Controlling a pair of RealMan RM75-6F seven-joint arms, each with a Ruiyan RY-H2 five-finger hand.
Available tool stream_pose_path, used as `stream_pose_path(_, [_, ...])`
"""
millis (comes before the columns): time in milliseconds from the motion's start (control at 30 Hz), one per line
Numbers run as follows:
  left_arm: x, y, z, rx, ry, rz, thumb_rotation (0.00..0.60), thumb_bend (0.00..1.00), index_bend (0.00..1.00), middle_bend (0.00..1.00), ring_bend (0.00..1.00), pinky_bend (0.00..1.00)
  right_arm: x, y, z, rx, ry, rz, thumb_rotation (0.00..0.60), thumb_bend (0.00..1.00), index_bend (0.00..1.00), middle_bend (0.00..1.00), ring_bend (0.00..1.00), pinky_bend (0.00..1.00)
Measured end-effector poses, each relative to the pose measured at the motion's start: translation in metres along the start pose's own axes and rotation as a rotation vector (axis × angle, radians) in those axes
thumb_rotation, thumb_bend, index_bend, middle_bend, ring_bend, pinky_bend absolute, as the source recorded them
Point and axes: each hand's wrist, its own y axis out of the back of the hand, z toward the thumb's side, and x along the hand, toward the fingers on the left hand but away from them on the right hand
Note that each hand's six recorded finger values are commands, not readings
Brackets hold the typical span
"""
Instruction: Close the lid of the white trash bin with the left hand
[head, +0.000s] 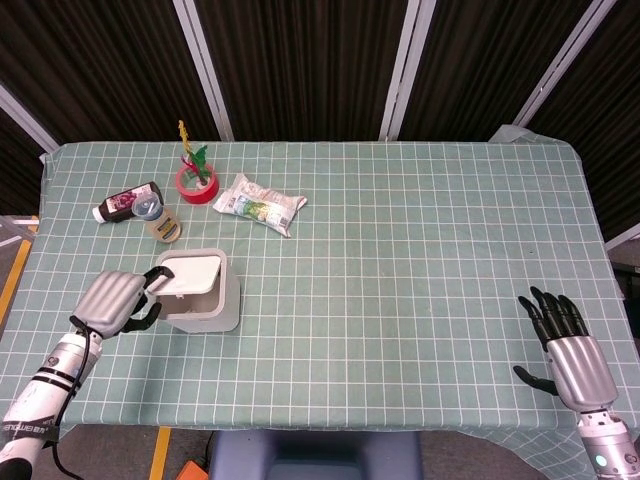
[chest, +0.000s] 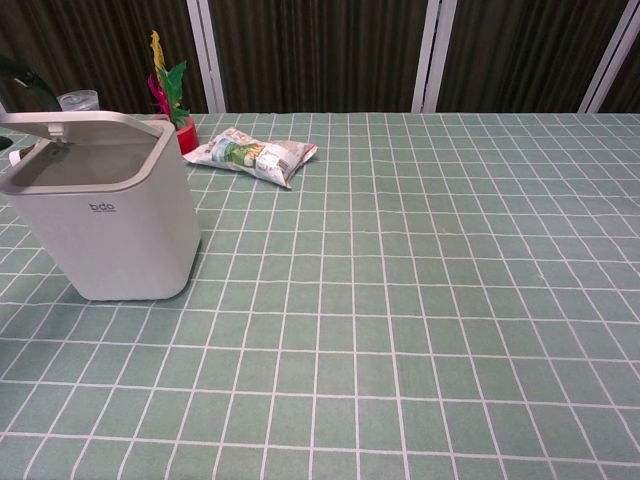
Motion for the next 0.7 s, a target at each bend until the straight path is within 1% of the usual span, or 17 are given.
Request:
stream_pose_path(33, [-0.001, -0.001, 0.0, 0.002, -0.001, -0.003, 0.6, 0.49, 0.26, 1.0, 1.0, 1.0, 0.0, 0.0, 0.0, 0.0, 0.001, 0.0, 0.6, 0.21, 0.0, 0.0, 0.0, 0.0])
stream_pose_path(133, [-0.006, -0.011, 0.001, 0.011, -0.014, -0.048, 0.6, 0.5, 0.26, 1.0, 1.0, 1.0, 0.001, 0.0, 0.001, -0.003, 0.003, 0.001, 0.6, 0.21, 0.0, 0.0, 0.0, 0.0])
stream_pose_path(300, [-0.009, -0.037, 0.003, 0.008, -0.04, -0.186, 0.6, 0.5, 0.26, 1.0, 1.0, 1.0, 0.002, -0.001, 0.002, -0.004, 0.004, 0.005, 0.6, 0.21, 0.0, 0.0, 0.0, 0.0])
stream_pose_path(367, [-0.01, -0.045, 0.003, 0.015, -0.046, -0.229, 0.6, 0.5, 0.26, 1.0, 1.0, 1.0, 0.002, -0.001, 0.002, -0.004, 0.003, 0.004, 0.6, 0.21, 0.0, 0.0, 0.0, 0.0])
stream_pose_path(433, [-0.009, -0.049, 0.002, 0.02, -0.047, -0.253, 0.6, 0.5, 0.25, 1.0, 1.0, 1.0, 0.002, -0.001, 0.001, -0.003, 0.001, 0.004, 0.6, 0.21, 0.0, 0.0, 0.0, 0.0])
stream_pose_path(533, [-0.008, -0.048, 0.003, 0.015, -0.047, -0.247, 0.6, 0.5, 0.22, 1.0, 1.0, 1.0, 0.002, -0.001, 0.001, -0.003, -0.002, 0.005, 0.6, 0.21, 0.0, 0.0, 0.0, 0.0])
stream_pose_path(633, [-0.008, -0.039, 0.005, 0.0, -0.053, -0.191, 0.6, 0.5, 0.14, 0.99, 1.0, 1.0, 0.002, 0.0, 0.0, -0.003, -0.004, 0.003, 0.6, 0.21, 0.0, 0.0, 0.0, 0.0])
stream_pose_path(700, [-0.01, -0.03, 0.007, -0.011, -0.064, -0.128, 0.6, 0.5, 0.1, 0.94, 0.97, 1.0, 0.002, 0.0, 0.001, -0.004, -0.003, 0.002, 0.6, 0.21, 0.0, 0.0, 0.0, 0.0])
